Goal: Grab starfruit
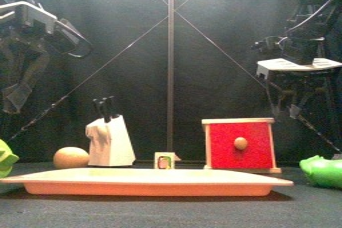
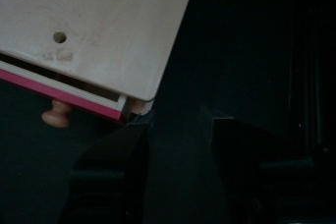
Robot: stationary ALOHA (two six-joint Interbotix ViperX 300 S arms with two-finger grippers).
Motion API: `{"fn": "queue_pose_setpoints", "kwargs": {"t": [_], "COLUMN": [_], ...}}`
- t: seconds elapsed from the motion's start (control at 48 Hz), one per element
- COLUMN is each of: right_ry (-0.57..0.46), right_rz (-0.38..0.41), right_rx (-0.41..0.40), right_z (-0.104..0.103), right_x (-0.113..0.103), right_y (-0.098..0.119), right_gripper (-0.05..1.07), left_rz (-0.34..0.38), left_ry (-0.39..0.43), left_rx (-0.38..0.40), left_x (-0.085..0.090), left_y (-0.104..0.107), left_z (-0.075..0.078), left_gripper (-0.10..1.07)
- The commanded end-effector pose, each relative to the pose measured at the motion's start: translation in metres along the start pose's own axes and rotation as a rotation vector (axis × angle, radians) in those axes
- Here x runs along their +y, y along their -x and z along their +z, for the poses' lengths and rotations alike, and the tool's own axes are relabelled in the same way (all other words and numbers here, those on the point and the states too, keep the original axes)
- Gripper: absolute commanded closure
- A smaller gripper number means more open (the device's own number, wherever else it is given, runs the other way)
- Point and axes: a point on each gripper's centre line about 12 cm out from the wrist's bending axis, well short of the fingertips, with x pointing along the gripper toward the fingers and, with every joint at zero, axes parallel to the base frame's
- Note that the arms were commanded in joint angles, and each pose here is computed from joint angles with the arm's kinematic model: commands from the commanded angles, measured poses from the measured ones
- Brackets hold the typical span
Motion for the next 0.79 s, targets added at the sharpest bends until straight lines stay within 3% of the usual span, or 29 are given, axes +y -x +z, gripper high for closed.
{"fn": "queue_pose_setpoints", "kwargs": {"t": [0.0,0.167,0.771], "right_ry": [-0.009,-0.01,-0.009], "right_rz": [0.011,0.012,0.011], "right_rx": [-0.003,-0.005,-0.005], "right_z": [0.004,0.004,0.004], "right_x": [0.001,0.001,0.0], "right_y": [0.003,0.003,0.003], "right_gripper": [0.23,0.24,0.24], "left_rz": [-0.065,-0.097,-0.024], "left_ry": [0.019,0.039,0.046], "left_rx": [0.015,0.039,0.041], "left_x": [-0.007,-0.008,-0.001], "left_y": [-0.007,-0.017,-0.038], "left_z": [0.001,-0.002,0.0], "left_gripper": [0.01,0.01,0.01]}}
